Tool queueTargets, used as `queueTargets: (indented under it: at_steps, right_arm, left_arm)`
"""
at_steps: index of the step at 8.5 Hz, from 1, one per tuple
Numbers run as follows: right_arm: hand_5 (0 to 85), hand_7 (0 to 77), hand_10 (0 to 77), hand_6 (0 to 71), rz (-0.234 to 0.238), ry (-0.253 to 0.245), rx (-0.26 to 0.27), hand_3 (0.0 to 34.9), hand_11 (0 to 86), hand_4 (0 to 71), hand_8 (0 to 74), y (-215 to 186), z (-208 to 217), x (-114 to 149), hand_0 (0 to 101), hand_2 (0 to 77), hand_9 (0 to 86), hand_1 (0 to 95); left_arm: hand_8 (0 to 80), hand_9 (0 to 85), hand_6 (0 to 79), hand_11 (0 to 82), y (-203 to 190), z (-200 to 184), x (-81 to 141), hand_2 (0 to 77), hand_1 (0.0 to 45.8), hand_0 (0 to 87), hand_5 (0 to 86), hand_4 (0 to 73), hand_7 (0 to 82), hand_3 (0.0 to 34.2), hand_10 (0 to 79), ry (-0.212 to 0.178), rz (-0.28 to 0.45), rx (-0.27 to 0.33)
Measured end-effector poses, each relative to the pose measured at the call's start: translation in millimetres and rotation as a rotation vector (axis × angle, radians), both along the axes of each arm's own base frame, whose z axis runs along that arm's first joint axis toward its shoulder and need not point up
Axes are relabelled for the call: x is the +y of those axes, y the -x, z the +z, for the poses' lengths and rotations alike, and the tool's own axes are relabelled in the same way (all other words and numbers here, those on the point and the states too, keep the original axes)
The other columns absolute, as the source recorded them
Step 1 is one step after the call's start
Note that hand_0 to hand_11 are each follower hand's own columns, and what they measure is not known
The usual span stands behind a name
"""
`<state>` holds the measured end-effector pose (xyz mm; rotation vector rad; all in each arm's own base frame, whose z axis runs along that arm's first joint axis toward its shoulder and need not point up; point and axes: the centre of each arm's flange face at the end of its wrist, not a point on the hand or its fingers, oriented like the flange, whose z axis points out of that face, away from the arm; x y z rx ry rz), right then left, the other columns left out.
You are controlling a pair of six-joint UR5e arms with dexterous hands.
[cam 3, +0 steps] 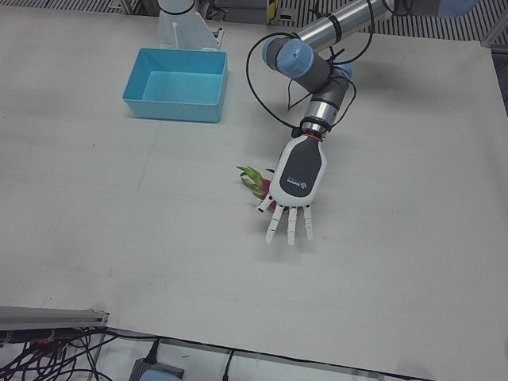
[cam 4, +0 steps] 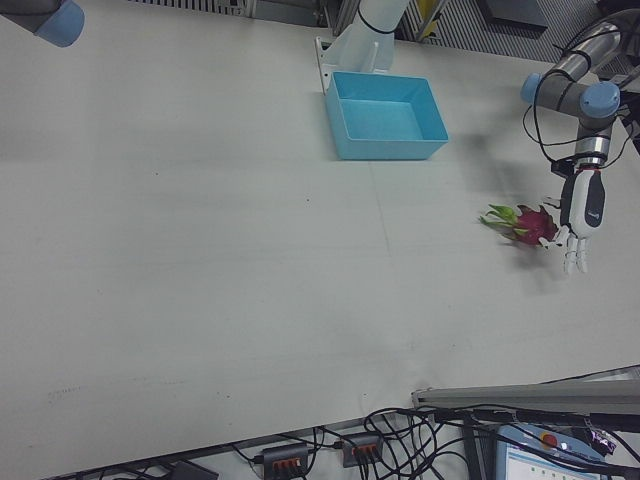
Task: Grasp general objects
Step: 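Move the left hand down toward the dragon fruit, then close the left hand fingers around the dragon fruit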
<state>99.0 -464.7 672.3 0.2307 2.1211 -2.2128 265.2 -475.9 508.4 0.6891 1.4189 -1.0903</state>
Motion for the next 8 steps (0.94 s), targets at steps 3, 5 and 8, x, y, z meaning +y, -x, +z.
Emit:
queueTargets:
  at_steps: [3,5,8]
  right_arm:
    - [0.0,0.0,0.0,0.0,-0.001,0.001,0.000,0.0,0.0,0.0,0.0,0,0,0,0,77.4,0.5,94.9]
    - [0.5,0.0,0.0,0.0,0.000,0.002,0.000,0.0,0.5,0.0,0.0,0,0,1,0,77.4,0.5,94.9]
    - [0.0,0.0,0.0,0.0,-0.001,0.001,0.000,0.0,0.0,0.0,0.0,0,0,0,0,77.4,0.5,94.9]
  left_arm:
    - [4.9,1.1,0.0,0.5,-32,2,21,1.1,0.0,79.6,65.4,0.5,5.4,29.8,22.4,0.011,0.025,-0.022]
    - [5.4,0.5,0.0,0.5,-40,5,27,1.1,0.0,79.7,65.4,0.0,6.0,29.9,22.4,0.017,0.029,-0.032]
    - [6.0,1.1,0.0,0.5,-41,10,29,1.1,0.0,79.8,67.6,0.0,4.4,30.4,21.8,0.025,0.029,-0.041]
